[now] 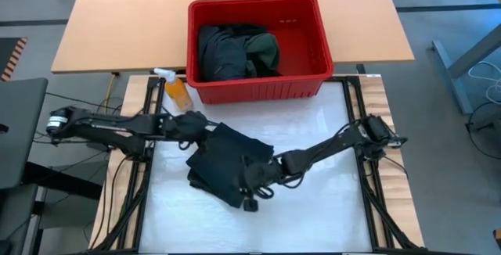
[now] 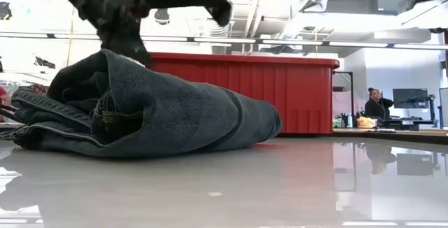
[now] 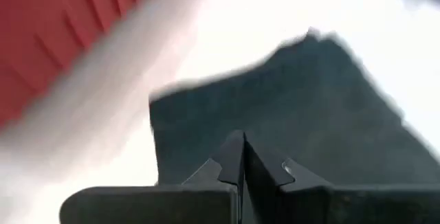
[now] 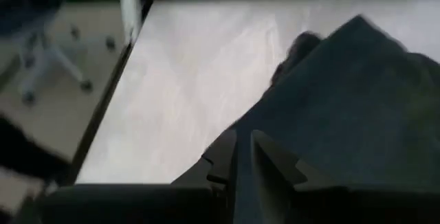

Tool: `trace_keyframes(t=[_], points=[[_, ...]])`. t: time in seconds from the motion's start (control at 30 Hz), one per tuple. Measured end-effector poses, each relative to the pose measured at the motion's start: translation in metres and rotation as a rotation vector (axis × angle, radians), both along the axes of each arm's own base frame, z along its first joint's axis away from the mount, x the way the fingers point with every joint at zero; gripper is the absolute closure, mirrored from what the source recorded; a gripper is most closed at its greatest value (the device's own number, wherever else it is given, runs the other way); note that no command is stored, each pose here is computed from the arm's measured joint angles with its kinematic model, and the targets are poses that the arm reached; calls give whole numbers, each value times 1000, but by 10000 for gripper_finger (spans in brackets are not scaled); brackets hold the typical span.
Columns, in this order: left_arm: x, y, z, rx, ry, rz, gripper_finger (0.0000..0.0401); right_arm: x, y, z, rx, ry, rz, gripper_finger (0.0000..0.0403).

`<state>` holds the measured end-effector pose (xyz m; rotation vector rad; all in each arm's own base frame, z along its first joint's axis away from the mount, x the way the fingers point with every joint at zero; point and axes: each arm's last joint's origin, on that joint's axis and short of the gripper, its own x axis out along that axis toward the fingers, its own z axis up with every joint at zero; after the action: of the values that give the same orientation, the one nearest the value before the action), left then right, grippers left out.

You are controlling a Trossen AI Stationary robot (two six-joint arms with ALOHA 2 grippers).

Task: Fold Laundry from Bin
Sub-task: Fold the blue pants

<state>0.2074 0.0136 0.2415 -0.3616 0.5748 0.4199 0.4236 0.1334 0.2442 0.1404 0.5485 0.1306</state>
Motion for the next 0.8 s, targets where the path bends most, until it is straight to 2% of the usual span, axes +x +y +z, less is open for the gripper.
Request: trace_keyframes(t=[0.1,0.23,0.3,0.43,0.6,0.7,0.8], points=[[6,6,4,39,-53,27,401,14,-6,-19,47,-43,-38,334],[26,14,-13,-7,-32,-20,401,23,-3,-51,85,17,-30,339],[38,18,-29,-24,14,-58,401,22,3,-59,108,46,-15,345],[50,33,-60,-42,137,-48,401,19,11,-72,150,138,2,359],[51,55,-83,-123,218,-39,401,0,13,-70,92,322,52,381],[52,60,-79,-144,176,-69,401,-17,16,-68,24,448,68,385],[50,60,-63,-133,107,-82,401,-28,16,-59,-4,498,69,380]])
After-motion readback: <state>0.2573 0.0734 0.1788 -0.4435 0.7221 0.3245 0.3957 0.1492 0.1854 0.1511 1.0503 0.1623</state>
